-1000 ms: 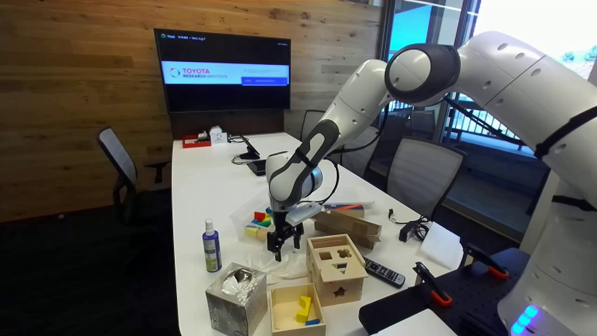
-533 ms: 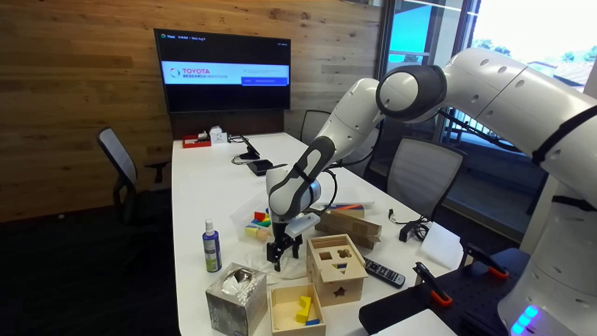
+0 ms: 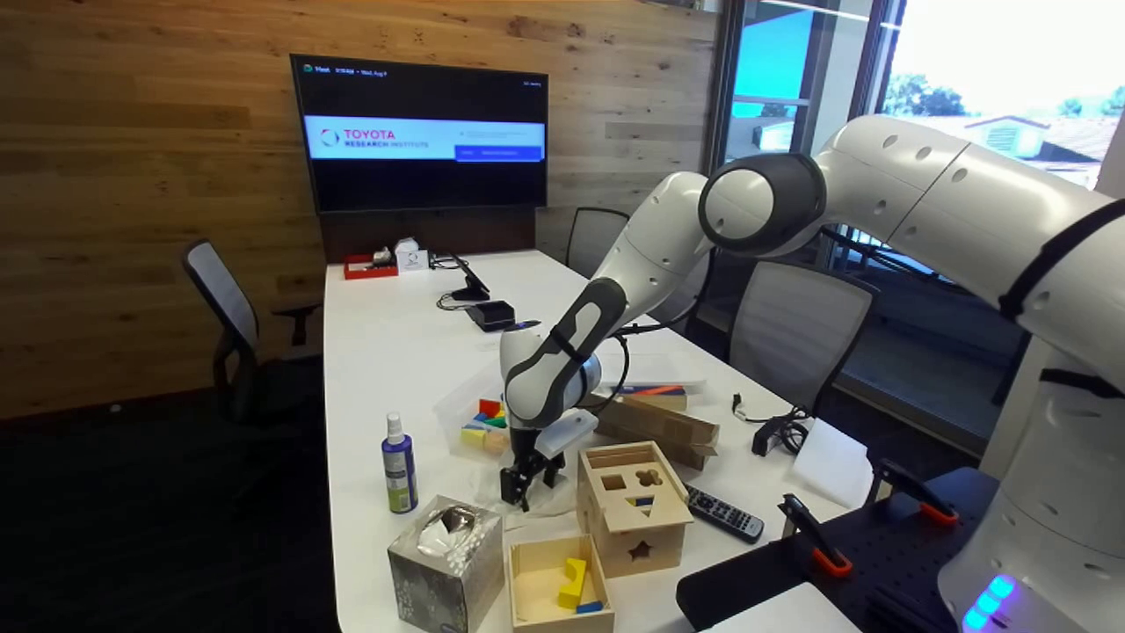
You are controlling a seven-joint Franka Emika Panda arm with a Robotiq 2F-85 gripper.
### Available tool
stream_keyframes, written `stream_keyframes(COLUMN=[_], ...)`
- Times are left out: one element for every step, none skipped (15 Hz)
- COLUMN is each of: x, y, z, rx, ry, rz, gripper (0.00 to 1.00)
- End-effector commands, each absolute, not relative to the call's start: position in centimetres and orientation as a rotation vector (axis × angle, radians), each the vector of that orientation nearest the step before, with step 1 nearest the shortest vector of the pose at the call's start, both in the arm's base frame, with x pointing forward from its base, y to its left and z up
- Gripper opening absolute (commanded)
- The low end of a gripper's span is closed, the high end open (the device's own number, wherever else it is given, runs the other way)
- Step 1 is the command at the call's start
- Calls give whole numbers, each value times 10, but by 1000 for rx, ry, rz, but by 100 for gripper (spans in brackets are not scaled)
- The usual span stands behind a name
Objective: Use the tissue to wipe a spot on the right
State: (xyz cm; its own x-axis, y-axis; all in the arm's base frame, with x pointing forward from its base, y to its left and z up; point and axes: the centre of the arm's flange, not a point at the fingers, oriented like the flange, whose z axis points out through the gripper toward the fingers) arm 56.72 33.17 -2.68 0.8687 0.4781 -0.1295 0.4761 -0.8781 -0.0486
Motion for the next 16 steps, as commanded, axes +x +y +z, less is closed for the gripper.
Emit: stream_keyframes(x=[575,575,575,576,575,574,572,570,566,560,555,548,543,535,530,524], y=[335,335,335,335,333,331,328,327,322,318,315,310,306,302,298,295], z=[-32,-31,-29,-28,-28,-25,-21,-17,-9,2,9,22,32,46,58,74], rx=[-3025,-3020,-3012,-2997,-2980,-2954,-2930,-2908,-2891,-2885,-2874,-2873,-2870,-2871,-2871,-2875], ry=[-829,-834,-841,-848,-865,-885,-910,-940,-958,-968,-978,-960,-951,-940,-935,-936], rz=[178,174,171,174,171,177,181,188,204,229,248,283,298,305,305,293], gripper=[42,36,27,20,12,5,0,0,0,2,2,2,2,2,2,2])
